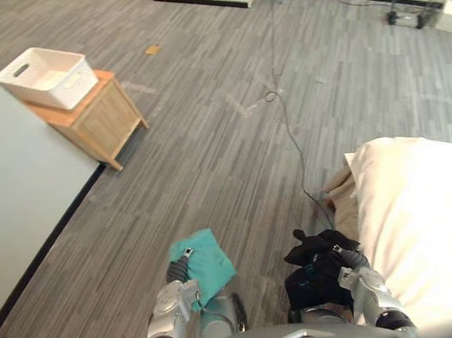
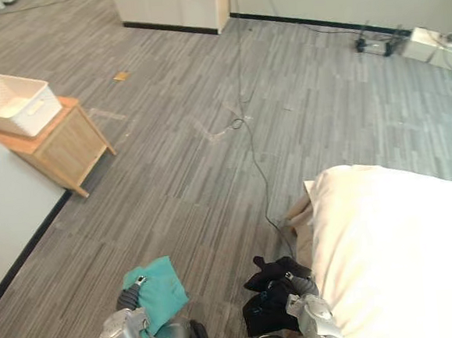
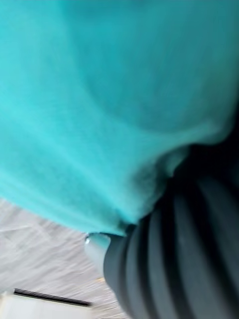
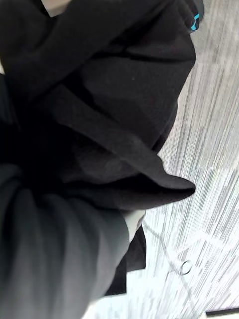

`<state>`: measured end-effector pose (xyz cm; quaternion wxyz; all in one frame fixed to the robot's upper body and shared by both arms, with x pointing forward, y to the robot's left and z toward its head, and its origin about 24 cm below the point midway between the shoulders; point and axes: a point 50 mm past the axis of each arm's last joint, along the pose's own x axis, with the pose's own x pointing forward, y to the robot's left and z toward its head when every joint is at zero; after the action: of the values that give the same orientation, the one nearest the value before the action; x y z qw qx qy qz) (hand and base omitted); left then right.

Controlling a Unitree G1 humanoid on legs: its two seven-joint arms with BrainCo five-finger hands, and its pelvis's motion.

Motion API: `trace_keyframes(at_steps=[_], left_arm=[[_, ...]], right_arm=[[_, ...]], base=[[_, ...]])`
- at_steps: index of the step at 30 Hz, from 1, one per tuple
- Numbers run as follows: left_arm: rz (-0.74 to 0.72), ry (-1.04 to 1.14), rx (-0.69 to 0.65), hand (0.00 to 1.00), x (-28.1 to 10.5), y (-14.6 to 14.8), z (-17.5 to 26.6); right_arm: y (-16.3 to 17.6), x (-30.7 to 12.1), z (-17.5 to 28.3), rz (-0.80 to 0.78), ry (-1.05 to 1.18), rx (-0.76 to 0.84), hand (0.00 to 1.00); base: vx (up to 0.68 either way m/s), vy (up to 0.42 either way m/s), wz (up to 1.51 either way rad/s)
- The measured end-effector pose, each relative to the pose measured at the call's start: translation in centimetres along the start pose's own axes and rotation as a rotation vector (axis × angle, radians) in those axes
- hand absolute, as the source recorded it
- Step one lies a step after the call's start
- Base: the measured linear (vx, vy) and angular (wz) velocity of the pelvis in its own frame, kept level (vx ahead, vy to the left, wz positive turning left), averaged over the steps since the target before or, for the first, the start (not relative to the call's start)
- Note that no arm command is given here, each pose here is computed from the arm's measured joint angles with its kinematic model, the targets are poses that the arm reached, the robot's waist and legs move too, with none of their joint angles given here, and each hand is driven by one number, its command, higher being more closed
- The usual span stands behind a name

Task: Tidy the bed and pick cloth on bed and put in laundry

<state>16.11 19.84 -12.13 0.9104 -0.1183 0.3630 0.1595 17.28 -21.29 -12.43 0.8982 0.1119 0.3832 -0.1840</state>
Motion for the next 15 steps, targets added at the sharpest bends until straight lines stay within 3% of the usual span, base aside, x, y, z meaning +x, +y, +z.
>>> trace_keyframes(at_steps=[6, 15], left_arm=[[0.000, -0.007, -0.021, 1.00, 0.1, 0.0, 0.4], [-0.007, -0.061, -0.019, 1.00, 0.3, 0.1, 1.8]], right_arm=[[-1.2, 0.6, 2.3, -0.036, -0.050, 0.017, 1.00], [0.2, 0.4, 0.7, -0.015, 0.003, 0.062, 1.00]], base=[[0.29, 0.178, -0.04], [0.47, 0.215, -0.13]])
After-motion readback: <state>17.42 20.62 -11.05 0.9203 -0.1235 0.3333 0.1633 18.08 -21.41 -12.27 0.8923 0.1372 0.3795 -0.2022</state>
